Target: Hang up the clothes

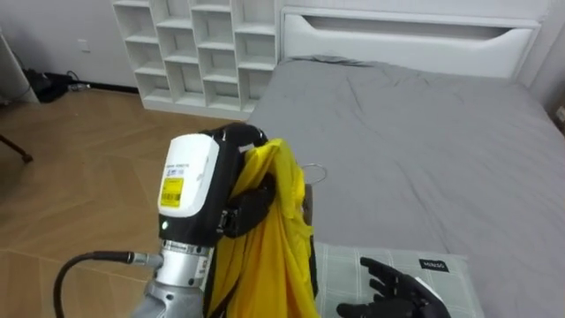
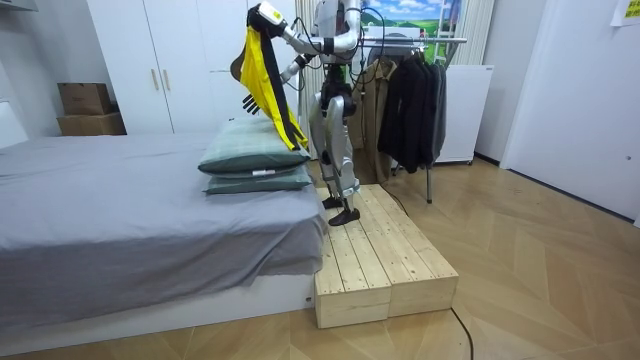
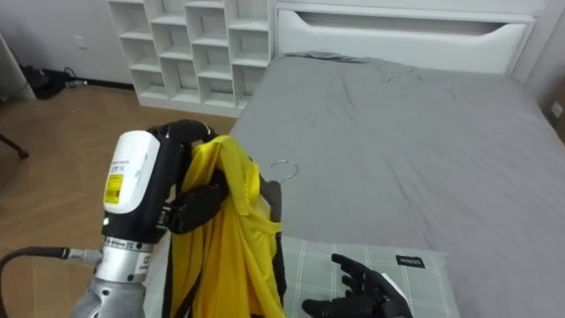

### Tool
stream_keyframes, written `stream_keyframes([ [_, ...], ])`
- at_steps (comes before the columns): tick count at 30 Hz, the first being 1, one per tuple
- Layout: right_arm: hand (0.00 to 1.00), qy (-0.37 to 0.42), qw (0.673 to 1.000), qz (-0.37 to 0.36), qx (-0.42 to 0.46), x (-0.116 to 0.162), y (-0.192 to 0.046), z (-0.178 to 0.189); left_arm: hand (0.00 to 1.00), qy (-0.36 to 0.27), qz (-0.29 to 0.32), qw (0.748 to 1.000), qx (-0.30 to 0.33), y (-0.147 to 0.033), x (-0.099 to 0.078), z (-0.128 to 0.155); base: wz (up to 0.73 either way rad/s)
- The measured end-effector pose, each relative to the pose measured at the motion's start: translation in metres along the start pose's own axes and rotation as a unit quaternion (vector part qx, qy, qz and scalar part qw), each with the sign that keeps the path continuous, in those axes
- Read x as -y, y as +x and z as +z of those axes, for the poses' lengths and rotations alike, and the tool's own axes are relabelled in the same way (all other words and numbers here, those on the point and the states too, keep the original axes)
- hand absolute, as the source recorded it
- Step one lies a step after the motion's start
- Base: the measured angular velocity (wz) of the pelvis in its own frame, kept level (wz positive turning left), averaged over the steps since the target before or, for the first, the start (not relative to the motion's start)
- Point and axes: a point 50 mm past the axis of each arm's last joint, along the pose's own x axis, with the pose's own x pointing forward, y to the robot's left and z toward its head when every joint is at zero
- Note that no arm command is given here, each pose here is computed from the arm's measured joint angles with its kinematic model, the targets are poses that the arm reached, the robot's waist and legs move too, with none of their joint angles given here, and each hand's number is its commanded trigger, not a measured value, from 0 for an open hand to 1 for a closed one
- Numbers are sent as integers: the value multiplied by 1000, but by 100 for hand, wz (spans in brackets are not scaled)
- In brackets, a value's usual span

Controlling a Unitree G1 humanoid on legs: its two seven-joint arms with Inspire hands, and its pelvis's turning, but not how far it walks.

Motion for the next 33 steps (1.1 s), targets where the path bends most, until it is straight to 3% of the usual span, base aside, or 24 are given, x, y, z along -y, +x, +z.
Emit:
stream_keyframes([
  [5, 0, 4, 1000, 12, 1, -5, 1, 0, 100, -7, -18, 1000, 12, 1, 2, 6, 0],
  [10, 0, -16, 997, 71, 4, -22, 5, 2, 100, -24, -36, 998, 42, 3, 4, 20, 0],
  [16, 0, -61, 985, 150, 61, -50, 12, 37, 100, -42, -65, 995, 57, 9, 7, 26, 0],
  [26, 0, -96, 963, 201, 151, -77, 6, 82, 100, -88, -18, 990, 108, 19, -14, 47, 0],
  [32, 0, -116, 957, 214, 155, -85, 4, 86, 100, -90, -4, 989, 113, 21, -16, 48, 0],
  [33, 23, -118, 957, 215, 152, -86, 4, 86, 100, -90, -3, 990, 112, 20, -16, 47, 0],
])
